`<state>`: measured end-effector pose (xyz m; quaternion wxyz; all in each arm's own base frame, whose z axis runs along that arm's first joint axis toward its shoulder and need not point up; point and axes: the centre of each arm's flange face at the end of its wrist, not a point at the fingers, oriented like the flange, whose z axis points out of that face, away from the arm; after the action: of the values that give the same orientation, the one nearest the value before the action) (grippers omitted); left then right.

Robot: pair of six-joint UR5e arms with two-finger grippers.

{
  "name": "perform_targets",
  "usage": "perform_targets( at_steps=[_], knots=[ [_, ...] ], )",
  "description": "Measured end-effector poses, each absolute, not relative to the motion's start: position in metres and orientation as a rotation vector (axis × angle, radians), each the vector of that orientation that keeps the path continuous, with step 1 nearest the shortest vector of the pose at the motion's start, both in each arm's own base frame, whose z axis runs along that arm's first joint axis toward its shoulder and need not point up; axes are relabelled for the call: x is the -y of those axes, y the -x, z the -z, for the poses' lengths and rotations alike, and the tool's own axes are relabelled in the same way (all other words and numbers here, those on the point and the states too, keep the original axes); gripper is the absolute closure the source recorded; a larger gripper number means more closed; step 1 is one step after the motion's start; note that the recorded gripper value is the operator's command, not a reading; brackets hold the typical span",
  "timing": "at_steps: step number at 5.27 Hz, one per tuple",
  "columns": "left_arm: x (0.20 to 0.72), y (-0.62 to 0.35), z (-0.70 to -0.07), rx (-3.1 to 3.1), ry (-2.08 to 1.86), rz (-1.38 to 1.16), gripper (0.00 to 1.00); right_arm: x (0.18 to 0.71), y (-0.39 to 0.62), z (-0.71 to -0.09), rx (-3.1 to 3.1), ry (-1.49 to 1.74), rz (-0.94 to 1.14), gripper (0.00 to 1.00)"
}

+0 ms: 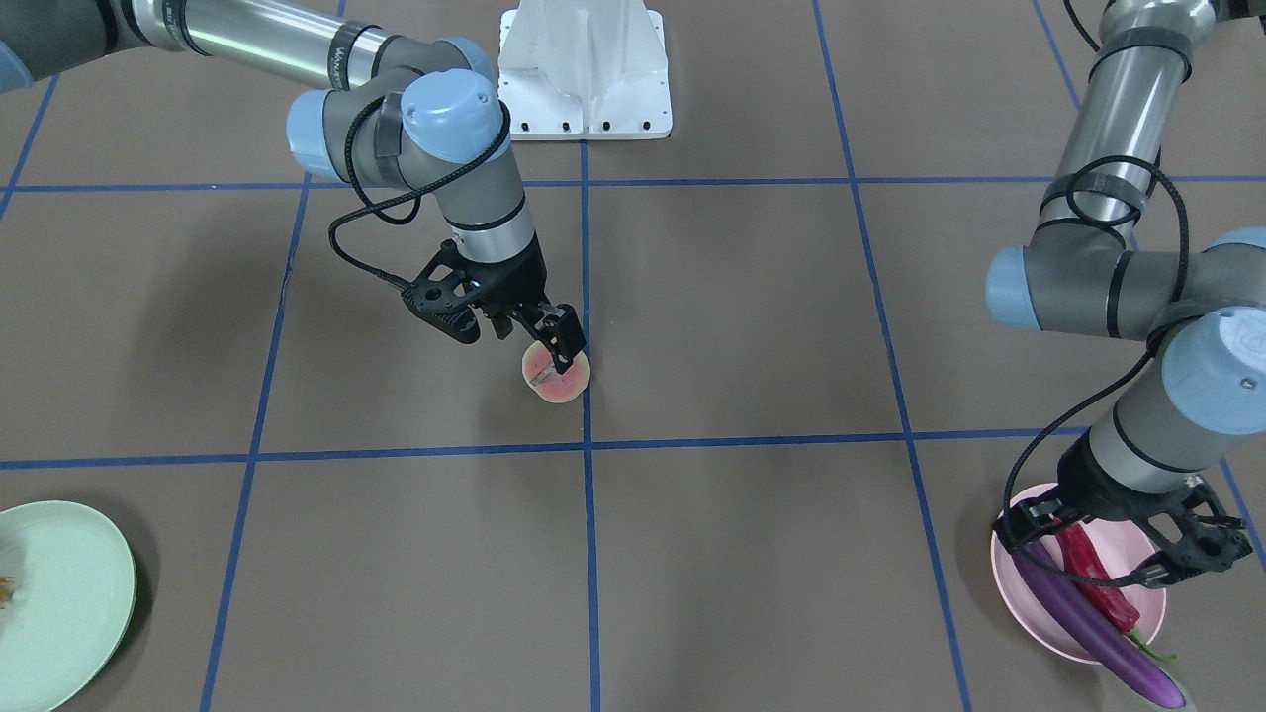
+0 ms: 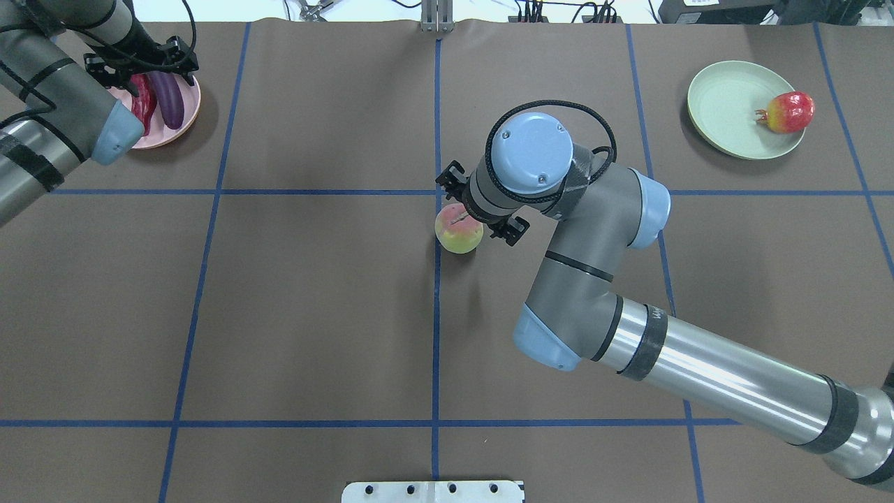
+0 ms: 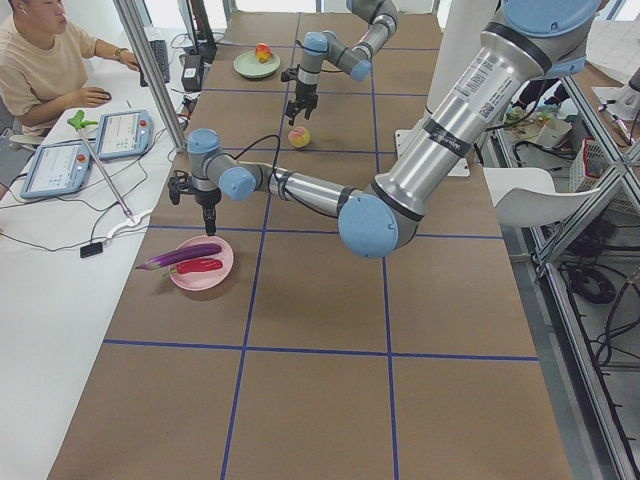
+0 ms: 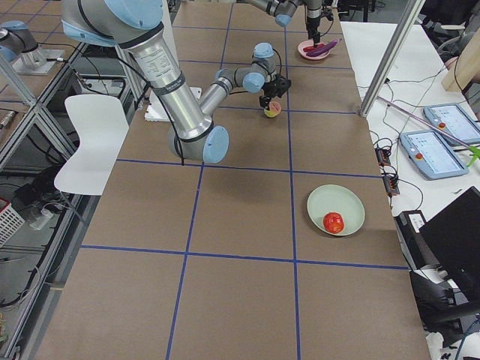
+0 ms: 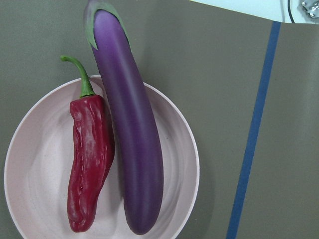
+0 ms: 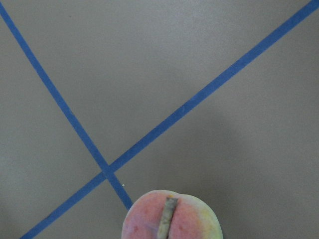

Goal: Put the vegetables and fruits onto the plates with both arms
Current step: 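Lower the right gripper over the peach and grasp it, then lift the peach and carry it onto the green plate with the right gripper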

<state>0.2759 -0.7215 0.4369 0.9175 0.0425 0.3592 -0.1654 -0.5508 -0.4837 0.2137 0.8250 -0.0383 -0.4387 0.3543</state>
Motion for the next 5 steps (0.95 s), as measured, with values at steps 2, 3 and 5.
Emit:
perform_targets(
  at_steps=[2,3,5],
  knots=[
    [0.721,-0.277,-0.436,-0.740,-0.087,0.345,0.00,0.480,0.564,-0.215,0.920,0.086,-0.761,0.01],
    [0.720,-0.277,-0.435,-0.742,-0.086,0.355,0.00,0.477,0.571,-0.217,0.911,0.087,-0.763,0.02],
    [0.720,-0.277,-0.432,-0.746,-0.087,0.362,0.00,0.476,0.582,-0.219,0.898,0.089,-0.764,0.02]
  ],
)
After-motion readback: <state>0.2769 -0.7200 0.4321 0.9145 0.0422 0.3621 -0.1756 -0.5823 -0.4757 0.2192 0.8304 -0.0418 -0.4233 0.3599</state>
